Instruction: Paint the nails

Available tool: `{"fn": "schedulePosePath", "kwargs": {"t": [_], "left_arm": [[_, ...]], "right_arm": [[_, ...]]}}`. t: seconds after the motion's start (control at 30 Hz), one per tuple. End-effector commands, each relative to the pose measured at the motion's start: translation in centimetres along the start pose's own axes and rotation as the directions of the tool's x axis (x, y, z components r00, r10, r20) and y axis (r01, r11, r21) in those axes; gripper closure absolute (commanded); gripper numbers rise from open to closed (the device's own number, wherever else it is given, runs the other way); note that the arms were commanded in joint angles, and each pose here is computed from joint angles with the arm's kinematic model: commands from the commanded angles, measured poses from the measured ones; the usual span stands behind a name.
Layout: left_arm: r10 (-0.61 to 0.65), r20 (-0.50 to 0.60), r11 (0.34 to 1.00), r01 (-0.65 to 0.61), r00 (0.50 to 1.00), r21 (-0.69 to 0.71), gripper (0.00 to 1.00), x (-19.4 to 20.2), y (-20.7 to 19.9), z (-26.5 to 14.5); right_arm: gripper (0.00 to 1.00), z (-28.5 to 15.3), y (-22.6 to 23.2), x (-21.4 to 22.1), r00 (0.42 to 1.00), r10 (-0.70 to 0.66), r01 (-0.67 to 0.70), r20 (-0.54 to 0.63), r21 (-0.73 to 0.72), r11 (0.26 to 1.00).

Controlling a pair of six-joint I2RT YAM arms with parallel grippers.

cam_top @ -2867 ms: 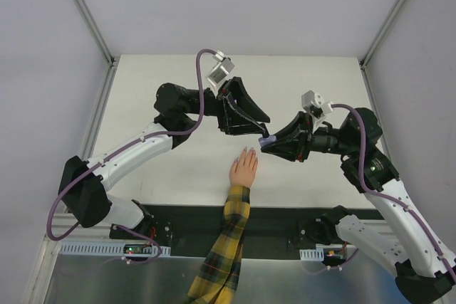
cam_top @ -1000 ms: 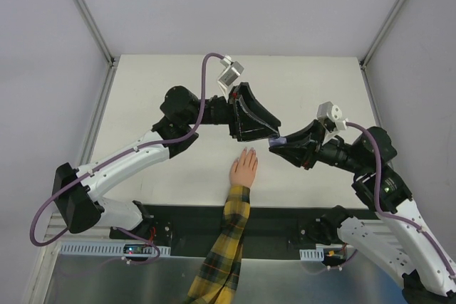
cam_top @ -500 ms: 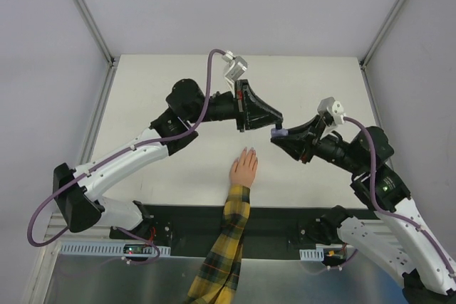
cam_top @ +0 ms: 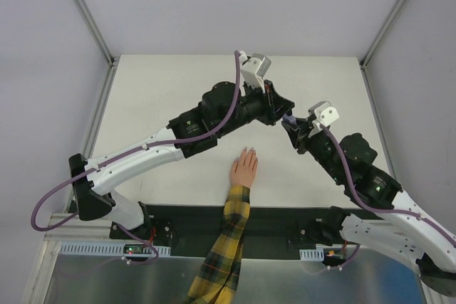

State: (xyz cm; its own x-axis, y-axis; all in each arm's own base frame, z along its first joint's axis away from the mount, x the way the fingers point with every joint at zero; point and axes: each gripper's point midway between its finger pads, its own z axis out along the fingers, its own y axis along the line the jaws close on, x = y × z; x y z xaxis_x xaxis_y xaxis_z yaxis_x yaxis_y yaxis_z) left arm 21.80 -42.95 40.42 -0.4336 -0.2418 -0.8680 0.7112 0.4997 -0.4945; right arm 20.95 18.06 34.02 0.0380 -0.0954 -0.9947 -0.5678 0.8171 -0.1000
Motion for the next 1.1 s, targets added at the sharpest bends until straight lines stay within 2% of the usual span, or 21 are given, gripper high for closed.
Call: {"fn": "schedulePosePath", "kwargs": {"t": [0.0,0.1,0.13,0.2,0.23,0.27,0.3,0.33,0.4,0.43,0.47,0.53,0.57,0.6,0.67,0.7,0.8,0.83,1.07], "left_arm": [[0.074,-0.041,0.991,-0.069,0.996,0.118,1.00,0.1,-2.5,-0.4],[0.107,-0.064,0.966,-0.088,0.992,0.241,0.68,-0.1,-3.8,-1.8],[0.098,-0.055,0.958,-0.079,0.994,0.275,0.44,-0.5,-3.8,-2.5],[0.072,-0.085,0.919,-0.033,0.994,0.392,0.29,-1.0,-3.9,-3.7],[0.075,-0.058,0.891,-0.041,0.996,0.452,0.24,-1.4,-4.1,-4.3],[0.079,-0.065,0.863,-0.036,0.995,0.503,0.09,-1.4,-4.3,-4.9],[0.042,-0.074,0.860,0.002,0.996,0.511,0.06,-2.1,-3.2,-5.2],[0.053,-0.052,0.796,-0.011,0.997,0.606,0.06,-2.2,-3.9,-6.4],[-0.017,-0.047,0.764,0.044,0.999,0.644,0.06,-3.0,-3.1,-7.4],[-0.019,-0.082,0.737,0.070,0.996,0.673,0.08,-1.9,-2.7,-7.7],[-0.009,-0.033,0.693,0.030,0.999,0.720,0.14,-2.8,-3.4,-8.4],[-0.028,-0.100,0.647,0.094,0.995,0.757,0.28,-2.3,-3.7,-8.4],[-0.001,-0.070,0.594,0.057,0.998,0.802,0.32,-2.5,-4.5,-9.2],[-0.028,-0.102,0.577,0.099,0.994,0.811,0.36,-2.6,-4.8,-9.5],[-0.028,-0.109,0.551,0.107,0.994,0.828,0.39,-2.3,-4.8,-9.6],[-0.028,-0.103,0.537,0.101,0.994,0.837,0.44,-2.5,-5.1,-9.8],[-0.022,-0.101,0.537,0.098,0.995,0.838,0.50,-2.4,-5.0,-9.8],[-0.017,-0.104,0.535,0.097,0.994,0.839,0.54,-2.3,-5.0,-9.9],[-0.011,-0.124,0.547,0.110,0.992,0.830,0.59,-1.9,-4.7,-9.7]], "right_arm": [[1.00,-0.6,0.7,-3.1,0.993,0.004,0.004,0.121,-0.066,0.998],[1.00,-1.0,1.3,-3.3,0.992,0.056,-0.040,0.112,-0.141,0.989],[1.00,-1.3,1.5,-3.4,0.991,0.071,-0.050,0.114,-0.179,0.983],[1.00,-1.7,2.3,-3.6,0.989,0.110,-0.084,0.097,-0.240,0.967],[1.00,-1.8,2.5,-3.8,0.989,0.117,-0.088,0.092,-0.275,0.957],[1.00,-1.9,2.8,-3.6,0.990,0.122,-0.095,0.076,-0.293,0.951],[1.00,-2.0,3.0,-3.8,0.989,0.130,-0.101,0.074,-0.310,0.945],[1.00,-2.2,3.4,-3.8,0.988,0.145,-0.116,0.058,-0.344,0.932],[1.00,-2.4,4.1,-4.0,0.985,0.165,-0.134,0.046,-0.392,0.910],[1.00,-2.9,4.9,-4.6,0.982,0.185,-0.148,0.041,-0.450,0.881],[0.99,-2.8,5.4,-4.7,0.980,0.196,-0.160,0.024,-0.479,0.863],[1.00,-3.3,6.6,-5.5,0.978,0.209,-0.167,0.012,-0.557,0.814],[1.00,-3.2,7.0,-5.4,0.974,0.224,-0.189,-0.010,-0.574,0.797],[1.00,-3.3,7.2,-5.6,0.973,0.231,-0.195,-0.014,-0.586,0.786],[1.00,-3.3,7.5,-5.9,0.970,0.243,-0.204,-0.017,-0.605,0.770],[1.00,-3.3,7.5,-5.9,0.969,0.247,-0.207,-0.017,-0.604,0.770],[1.00,-3.2,7.3,-5.8,0.967,0.253,-0.212,-0.015,-0.597,0.774],[1.00,-3.0,7.2,-5.8,0.967,0.256,-0.214,-0.015,-0.593,0.776],[0.99,-2.7,6.8,-5.8,0.964,0.265,-0.220,-0.006,-0.578,0.786]]}}
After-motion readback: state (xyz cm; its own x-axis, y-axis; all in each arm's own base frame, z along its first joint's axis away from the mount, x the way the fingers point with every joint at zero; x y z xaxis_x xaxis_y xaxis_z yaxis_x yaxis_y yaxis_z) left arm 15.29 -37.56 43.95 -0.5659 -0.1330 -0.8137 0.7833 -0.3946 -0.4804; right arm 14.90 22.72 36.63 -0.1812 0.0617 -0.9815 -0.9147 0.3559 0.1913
